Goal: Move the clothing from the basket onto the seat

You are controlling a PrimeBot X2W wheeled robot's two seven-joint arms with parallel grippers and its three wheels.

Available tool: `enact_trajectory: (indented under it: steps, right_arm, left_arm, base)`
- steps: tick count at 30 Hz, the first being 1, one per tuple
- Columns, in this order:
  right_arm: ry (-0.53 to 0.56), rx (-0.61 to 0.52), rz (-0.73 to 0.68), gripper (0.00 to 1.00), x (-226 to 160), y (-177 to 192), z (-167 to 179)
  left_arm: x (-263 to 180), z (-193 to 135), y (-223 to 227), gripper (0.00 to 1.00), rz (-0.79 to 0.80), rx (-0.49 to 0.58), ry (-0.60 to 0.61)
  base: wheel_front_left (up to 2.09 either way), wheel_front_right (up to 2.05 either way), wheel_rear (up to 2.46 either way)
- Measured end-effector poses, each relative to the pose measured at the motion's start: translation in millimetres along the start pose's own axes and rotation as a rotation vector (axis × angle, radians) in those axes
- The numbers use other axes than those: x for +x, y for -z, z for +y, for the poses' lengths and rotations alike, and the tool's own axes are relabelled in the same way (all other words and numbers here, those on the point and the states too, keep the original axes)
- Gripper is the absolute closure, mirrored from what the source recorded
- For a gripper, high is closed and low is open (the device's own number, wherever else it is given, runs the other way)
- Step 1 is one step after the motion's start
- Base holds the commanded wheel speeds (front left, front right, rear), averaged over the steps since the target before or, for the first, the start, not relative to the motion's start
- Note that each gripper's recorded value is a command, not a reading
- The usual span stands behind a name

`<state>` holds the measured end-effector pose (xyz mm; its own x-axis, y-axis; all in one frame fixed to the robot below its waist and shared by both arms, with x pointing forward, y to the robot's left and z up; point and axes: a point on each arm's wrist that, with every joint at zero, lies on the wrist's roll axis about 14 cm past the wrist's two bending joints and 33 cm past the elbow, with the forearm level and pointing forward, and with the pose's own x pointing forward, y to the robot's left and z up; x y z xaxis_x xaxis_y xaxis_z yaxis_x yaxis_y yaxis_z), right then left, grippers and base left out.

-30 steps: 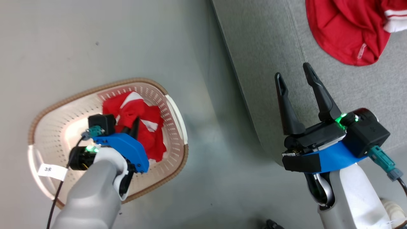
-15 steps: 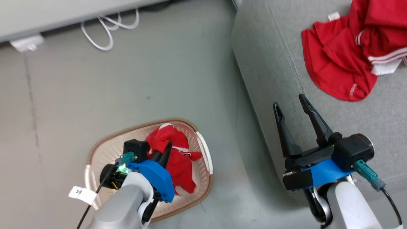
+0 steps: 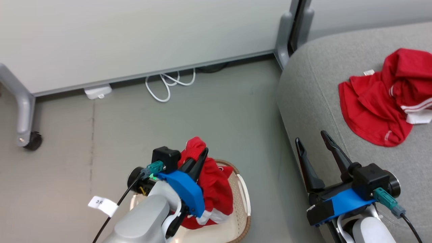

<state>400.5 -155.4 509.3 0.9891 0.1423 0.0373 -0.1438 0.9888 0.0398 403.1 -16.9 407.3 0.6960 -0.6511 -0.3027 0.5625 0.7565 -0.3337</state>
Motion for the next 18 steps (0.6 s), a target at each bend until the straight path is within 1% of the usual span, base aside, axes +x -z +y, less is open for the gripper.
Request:
enact_trajectory:
  steps: [3, 9, 18]
  right_arm:
    - [-0.021, 0.002, -0.007, 0.0, -1.7, -4.7, 8.1]
    - [-0.061, 0.005, -0.024, 0.0, -2.8, -13.1, 22.5]
    - [-0.101, 0.007, -0.031, 0.0, -2.3, -17.3, 36.5]
  left_arm:
    - [-3.4, -7.2, -22.6, 1.0, -0.056, 0.03, 0.015]
    - [-6.6, -27.6, -63.2, 1.0, -0.13, 0.124, 0.073]
    - [-7.7, -50.7, -121.9, 1.0, -0.25, 0.195, 0.125]
  base:
    - [0.0, 0.0, 0.0]
    - [0.0, 0.0, 0.0]
    - [0.0, 0.0, 0.0]
